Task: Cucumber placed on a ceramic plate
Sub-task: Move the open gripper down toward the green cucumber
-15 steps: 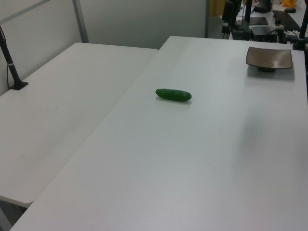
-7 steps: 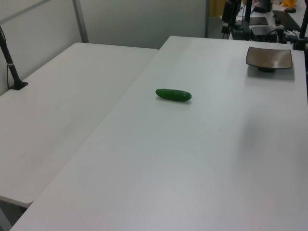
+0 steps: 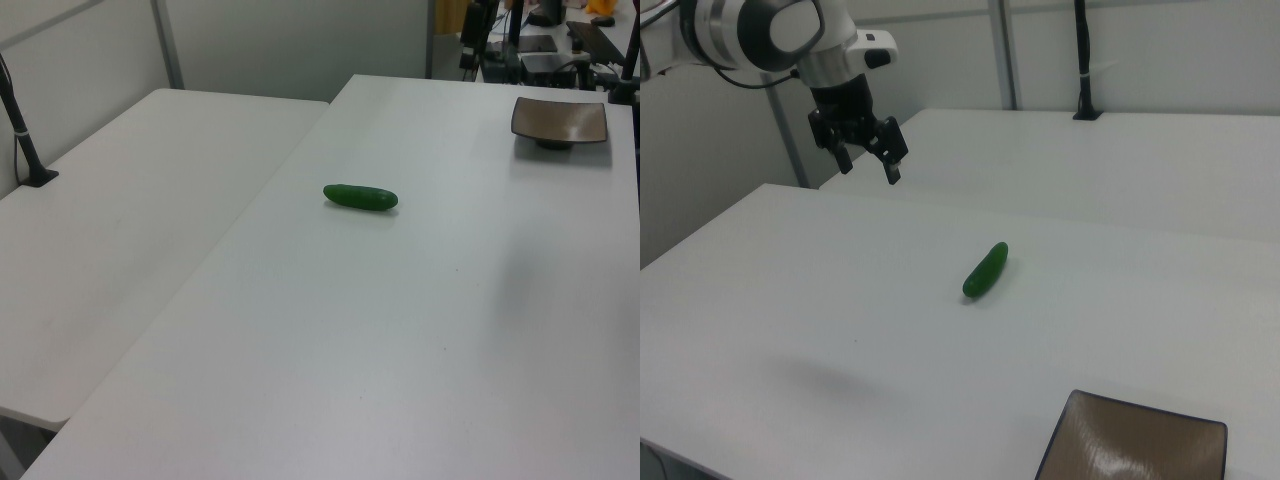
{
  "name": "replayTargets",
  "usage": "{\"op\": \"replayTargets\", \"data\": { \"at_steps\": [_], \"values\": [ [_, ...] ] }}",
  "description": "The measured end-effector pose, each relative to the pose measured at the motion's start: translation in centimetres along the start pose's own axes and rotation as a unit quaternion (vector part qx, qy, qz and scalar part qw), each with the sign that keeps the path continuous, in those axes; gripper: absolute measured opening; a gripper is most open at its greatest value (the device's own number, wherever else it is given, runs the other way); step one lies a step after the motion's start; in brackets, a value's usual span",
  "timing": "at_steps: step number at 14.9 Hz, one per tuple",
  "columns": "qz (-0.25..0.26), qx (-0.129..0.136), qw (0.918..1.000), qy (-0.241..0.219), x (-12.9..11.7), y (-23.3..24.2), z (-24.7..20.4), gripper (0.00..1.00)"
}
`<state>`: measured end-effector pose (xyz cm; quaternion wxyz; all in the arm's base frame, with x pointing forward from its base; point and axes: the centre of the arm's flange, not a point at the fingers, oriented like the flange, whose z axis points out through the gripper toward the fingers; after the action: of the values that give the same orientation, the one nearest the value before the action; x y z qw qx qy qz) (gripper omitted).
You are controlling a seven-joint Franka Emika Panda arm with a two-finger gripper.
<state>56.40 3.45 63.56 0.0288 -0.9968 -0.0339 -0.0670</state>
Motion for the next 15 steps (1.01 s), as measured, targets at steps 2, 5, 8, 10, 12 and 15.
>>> {"op": "replayTargets", "data": {
  "at_steps": [2, 5, 8, 10, 12, 15],
  "values": [
    [-0.001, -0.002, 1.0, 0.005, 1.6, -0.1, 0.2, 1.0],
    [-0.001, -0.006, 0.9991, 0.043, 5.4, -0.1, 1.6, 1.0],
    [0.0, -0.01, 0.9954, 0.095, 8.8, 0.1, 4.8, 1.0],
    [0.0, -0.013, 0.9935, 0.113, 10.7, 0.3, 8.3, 1.0],
    [0.002, -0.017, 0.9916, 0.128, 12.6, 0.4, 12.8, 1.0],
    [0.005, -0.019, 0.9902, 0.138, 14.3, 0.2, 19.2, 1.0]
  ]
}}
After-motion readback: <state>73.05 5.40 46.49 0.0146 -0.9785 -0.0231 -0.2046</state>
